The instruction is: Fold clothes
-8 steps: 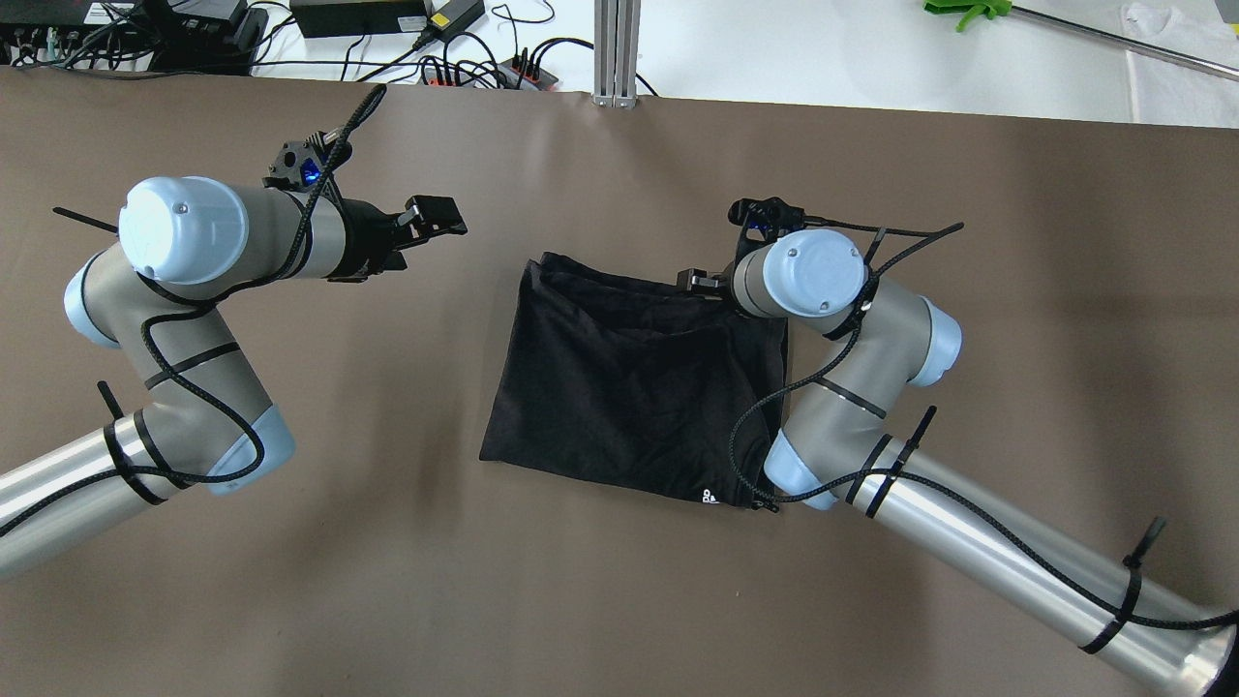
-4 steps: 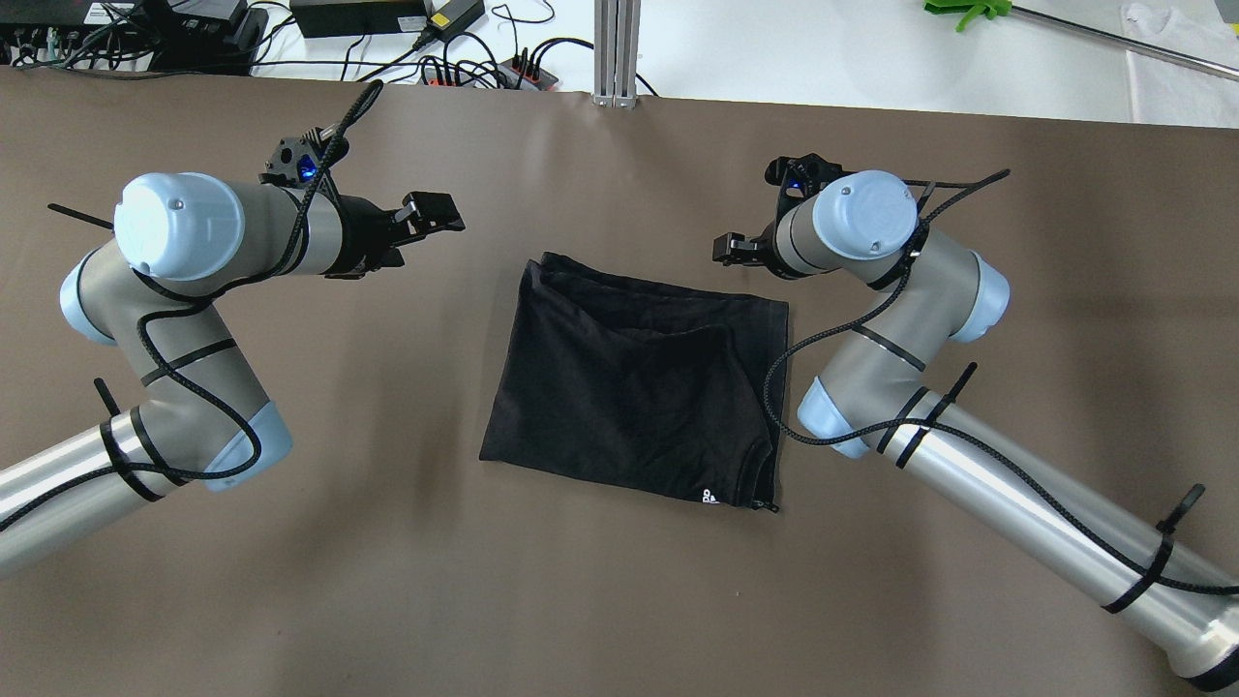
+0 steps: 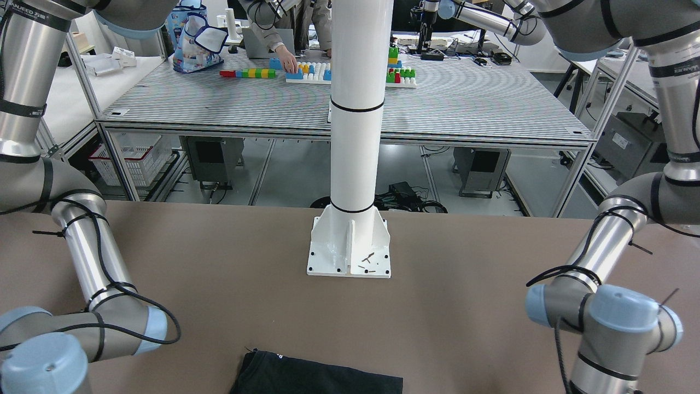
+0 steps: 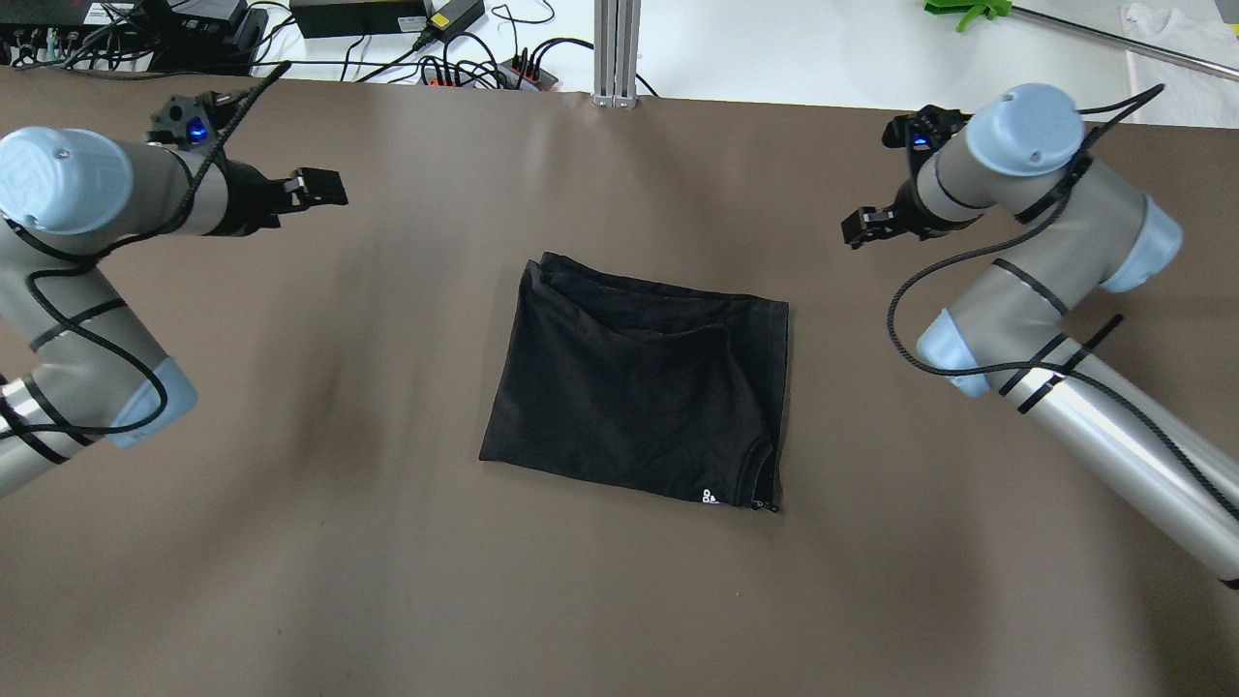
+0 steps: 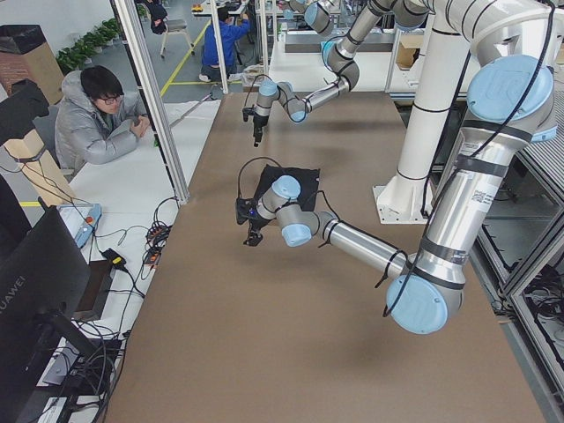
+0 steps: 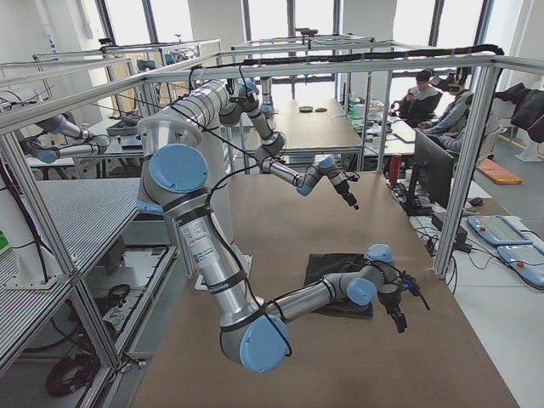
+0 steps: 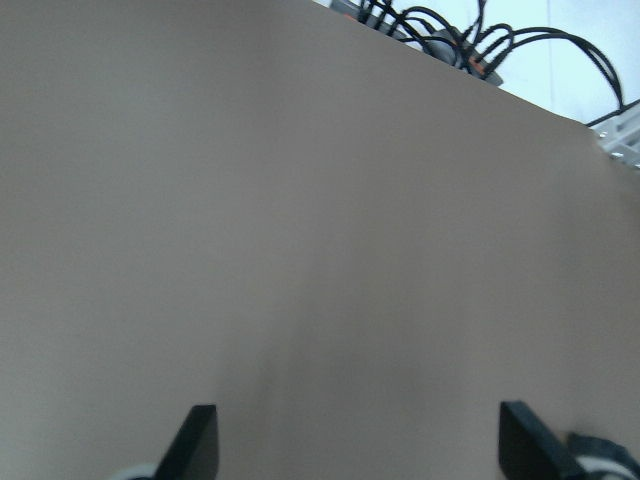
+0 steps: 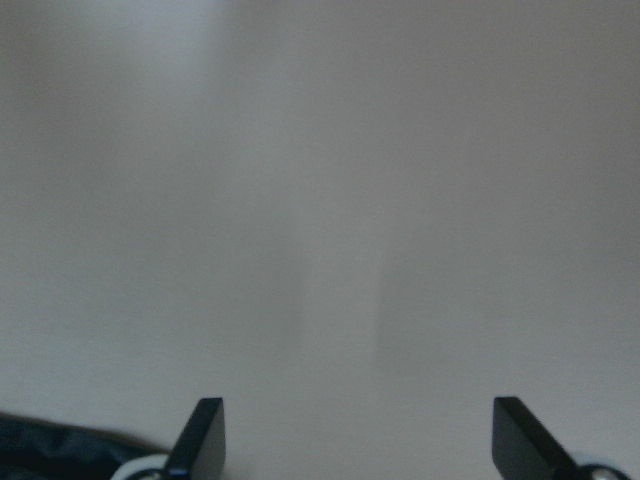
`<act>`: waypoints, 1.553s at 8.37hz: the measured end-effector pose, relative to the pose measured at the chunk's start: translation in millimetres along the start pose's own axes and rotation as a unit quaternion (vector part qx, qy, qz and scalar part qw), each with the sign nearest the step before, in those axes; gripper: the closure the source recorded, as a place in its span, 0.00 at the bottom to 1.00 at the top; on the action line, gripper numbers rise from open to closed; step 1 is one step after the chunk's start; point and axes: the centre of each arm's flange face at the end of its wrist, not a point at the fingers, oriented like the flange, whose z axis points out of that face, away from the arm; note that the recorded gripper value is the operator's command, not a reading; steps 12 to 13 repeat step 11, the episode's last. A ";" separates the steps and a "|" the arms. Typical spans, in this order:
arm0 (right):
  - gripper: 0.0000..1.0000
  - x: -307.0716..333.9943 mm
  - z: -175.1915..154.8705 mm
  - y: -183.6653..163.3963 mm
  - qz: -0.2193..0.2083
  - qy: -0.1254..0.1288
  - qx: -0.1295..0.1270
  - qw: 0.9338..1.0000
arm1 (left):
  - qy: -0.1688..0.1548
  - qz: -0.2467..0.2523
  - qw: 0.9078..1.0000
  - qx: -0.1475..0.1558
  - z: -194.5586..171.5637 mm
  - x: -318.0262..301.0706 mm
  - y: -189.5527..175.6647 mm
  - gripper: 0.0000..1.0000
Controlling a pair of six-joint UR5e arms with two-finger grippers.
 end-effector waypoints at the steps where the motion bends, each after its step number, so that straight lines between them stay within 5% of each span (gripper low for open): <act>1: 0.06 46.8 -13.5 7.5 -0.037 0.024 -0.013 0.999 | -0.033 0.028 0.999 0.006 -10.6 -41.2 -22.9 0.00; 4: 0.06 180.5 -44.9 52.2 -0.090 0.074 -0.036 0.993 | -0.123 0.119 0.985 0.006 -58.4 -179.1 -79.0 0.00; 7: 0.06 319.4 -75.0 109.5 -0.140 0.126 -0.066 0.980 | -0.221 0.276 0.935 -0.014 -124.3 -325.1 -107.1 0.00; 9: 0.06 369.7 -88.3 140.6 -0.160 0.143 -0.083 0.973 | -0.281 0.316 0.906 -0.013 -151.0 -379.3 -104.5 0.00; 13: 0.06 401.6 -95.0 166.3 -0.150 0.153 -0.095 0.972 | -0.300 0.322 0.898 -0.011 -161.7 -395.1 -102.9 0.00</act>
